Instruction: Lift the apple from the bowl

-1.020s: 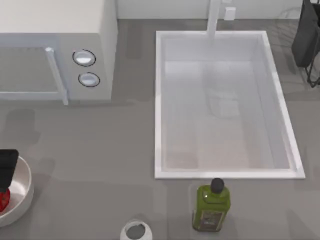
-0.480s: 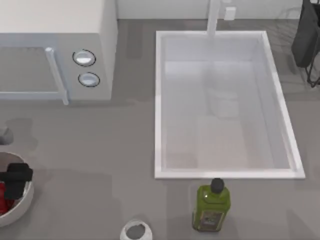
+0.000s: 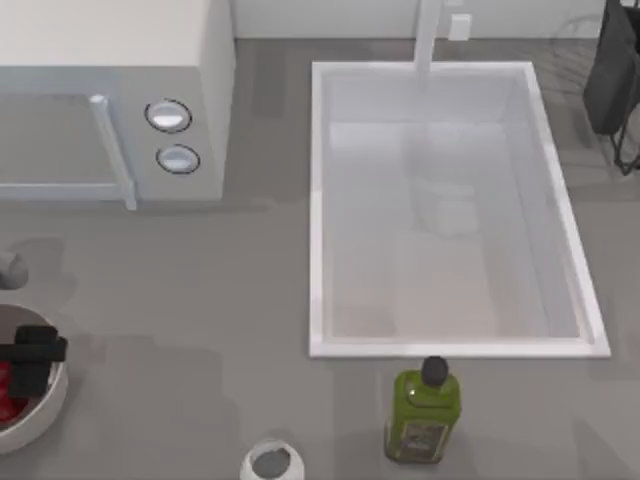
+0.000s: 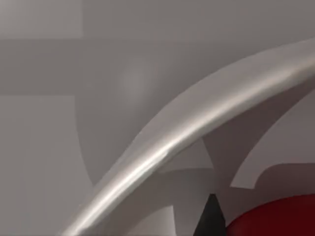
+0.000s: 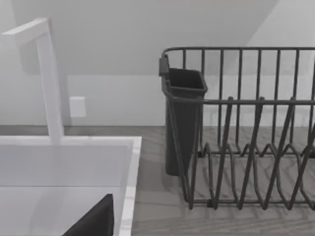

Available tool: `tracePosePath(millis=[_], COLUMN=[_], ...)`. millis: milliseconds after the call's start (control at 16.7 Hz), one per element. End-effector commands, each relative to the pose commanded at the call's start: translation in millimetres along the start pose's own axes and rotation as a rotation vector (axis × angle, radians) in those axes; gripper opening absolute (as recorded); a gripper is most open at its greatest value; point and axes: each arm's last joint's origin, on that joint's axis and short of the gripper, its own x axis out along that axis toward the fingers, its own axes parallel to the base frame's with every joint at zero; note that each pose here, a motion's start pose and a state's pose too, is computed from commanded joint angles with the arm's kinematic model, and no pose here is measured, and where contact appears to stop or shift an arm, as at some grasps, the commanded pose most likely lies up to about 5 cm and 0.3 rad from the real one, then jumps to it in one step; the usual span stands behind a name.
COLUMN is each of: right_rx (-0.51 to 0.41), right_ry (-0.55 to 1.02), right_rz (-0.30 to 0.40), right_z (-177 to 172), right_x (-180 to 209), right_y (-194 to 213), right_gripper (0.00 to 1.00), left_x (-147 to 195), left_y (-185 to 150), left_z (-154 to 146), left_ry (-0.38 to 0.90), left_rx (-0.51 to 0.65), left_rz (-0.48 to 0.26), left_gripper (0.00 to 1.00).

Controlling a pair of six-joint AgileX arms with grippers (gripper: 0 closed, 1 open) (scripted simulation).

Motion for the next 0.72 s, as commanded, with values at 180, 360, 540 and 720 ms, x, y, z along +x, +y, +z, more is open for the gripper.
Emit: tracePosePath(millis=[180,360,540,720], right_rx=[0.000,0.000,0.000,0.000], right_ry=[0.000,0.000,0.000,0.000], right_rz=[0.000,0.000,0.000,0.000], right_z=[0.0,0.0,0.0,0.0], right_x=[0.0,0.0,0.0,0.0], right_y=[0.0,0.0,0.0,0.0], right_gripper=[1.00,1.00,1.00,1.00], left_x=[0.0,0.0,0.0,0.0], left_y=[0.0,0.0,0.0,0.0], left_z=[0.0,0.0,0.0,0.0], left_ry=[0.000,0.000,0.000,0.000], left_rx=[0.000,0.000,0.000,0.000], left_rz=[0.000,0.000,0.000,0.000], left_gripper=[0.77,0.55,0.32,0.10])
